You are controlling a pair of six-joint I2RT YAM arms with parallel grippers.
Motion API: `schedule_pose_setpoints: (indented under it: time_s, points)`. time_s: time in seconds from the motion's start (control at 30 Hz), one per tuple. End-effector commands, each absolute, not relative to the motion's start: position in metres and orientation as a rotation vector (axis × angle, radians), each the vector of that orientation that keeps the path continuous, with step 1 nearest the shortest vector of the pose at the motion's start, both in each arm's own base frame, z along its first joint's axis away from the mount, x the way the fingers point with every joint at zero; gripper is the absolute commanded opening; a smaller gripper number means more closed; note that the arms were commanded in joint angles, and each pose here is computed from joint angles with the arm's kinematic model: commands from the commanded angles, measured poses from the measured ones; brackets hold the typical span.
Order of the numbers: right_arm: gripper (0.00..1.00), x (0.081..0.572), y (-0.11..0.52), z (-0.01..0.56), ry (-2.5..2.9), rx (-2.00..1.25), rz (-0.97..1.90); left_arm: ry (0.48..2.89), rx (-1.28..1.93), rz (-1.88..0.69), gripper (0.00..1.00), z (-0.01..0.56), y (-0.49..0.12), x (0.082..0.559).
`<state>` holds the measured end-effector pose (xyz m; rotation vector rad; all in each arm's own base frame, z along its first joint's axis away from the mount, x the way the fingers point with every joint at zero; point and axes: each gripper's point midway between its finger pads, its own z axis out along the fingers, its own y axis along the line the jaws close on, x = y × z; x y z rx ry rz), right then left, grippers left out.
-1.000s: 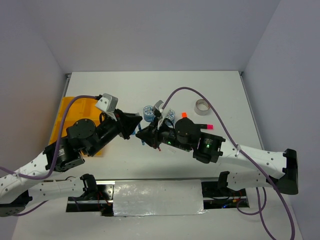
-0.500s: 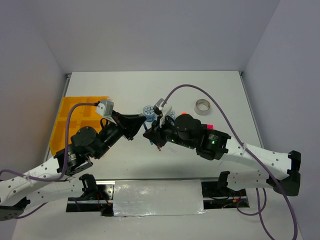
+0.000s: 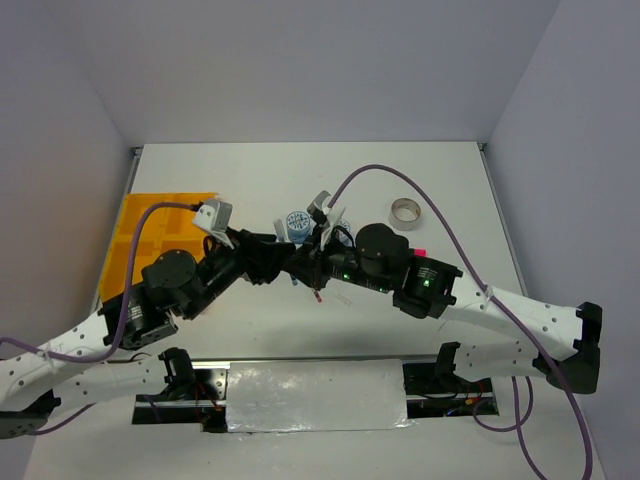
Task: Sort the stationery into containers
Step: Close the pen cap on the pen, then place the pen in the storage box.
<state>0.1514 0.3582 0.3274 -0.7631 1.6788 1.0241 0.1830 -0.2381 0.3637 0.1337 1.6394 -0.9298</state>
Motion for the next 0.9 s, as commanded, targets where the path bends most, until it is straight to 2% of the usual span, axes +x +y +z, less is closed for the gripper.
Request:
schedule_pose_setpoints:
  time_s: [0.0, 0.03, 0.07, 0.1, 0.23, 0.37, 0.47, 0.7, 0.87]
  points:
    - [0.00, 0.152, 0.366, 0.362, 1.565, -0.693, 1.099, 1.627, 0.112, -0.843, 0.66, 0.387, -0.219, 0.187]
    - [0.00, 0.150, 0.369, 0.355, 1.581, -0.709, 1.107, 1.610, 0.095, -0.831, 0.72, 0.395, -0.214, 0.188]
    - [0.00, 0.151, 0.373, 0.346, 1.610, -0.712, 1.106, 1.597, 0.055, -0.800, 0.85, 0.402, -0.205, 0.192]
    - [0.00, 0.149, 0.376, 0.341, 1.627, -0.726, 1.113, 1.562, 0.035, -0.801, 0.86, 0.421, -0.197, 0.192]
    - [0.00, 0.147, 0.382, 0.329, 1.652, -0.730, 1.139, 1.499, 0.049, -0.816, 0.73, 0.453, -0.189, 0.187]
    - [0.00, 0.147, 0.379, 0.335, 1.645, -0.709, 1.144, 1.532, 0.081, -0.824, 0.75, 0.446, -0.194, 0.184]
    - [0.00, 0.149, 0.379, 0.342, 1.634, -0.689, 1.145, 1.596, 0.103, -0.813, 0.76, 0.416, -0.203, 0.185]
    - [0.00, 0.152, 0.376, 0.348, 1.626, -0.662, 1.138, 1.642, 0.142, -0.860, 0.74, 0.384, -0.218, 0.181]
    - [0.00, 0.152, 0.376, 0.348, 1.628, -0.658, 1.137, 1.641, 0.201, -0.908, 0.59, 0.381, -0.233, 0.176]
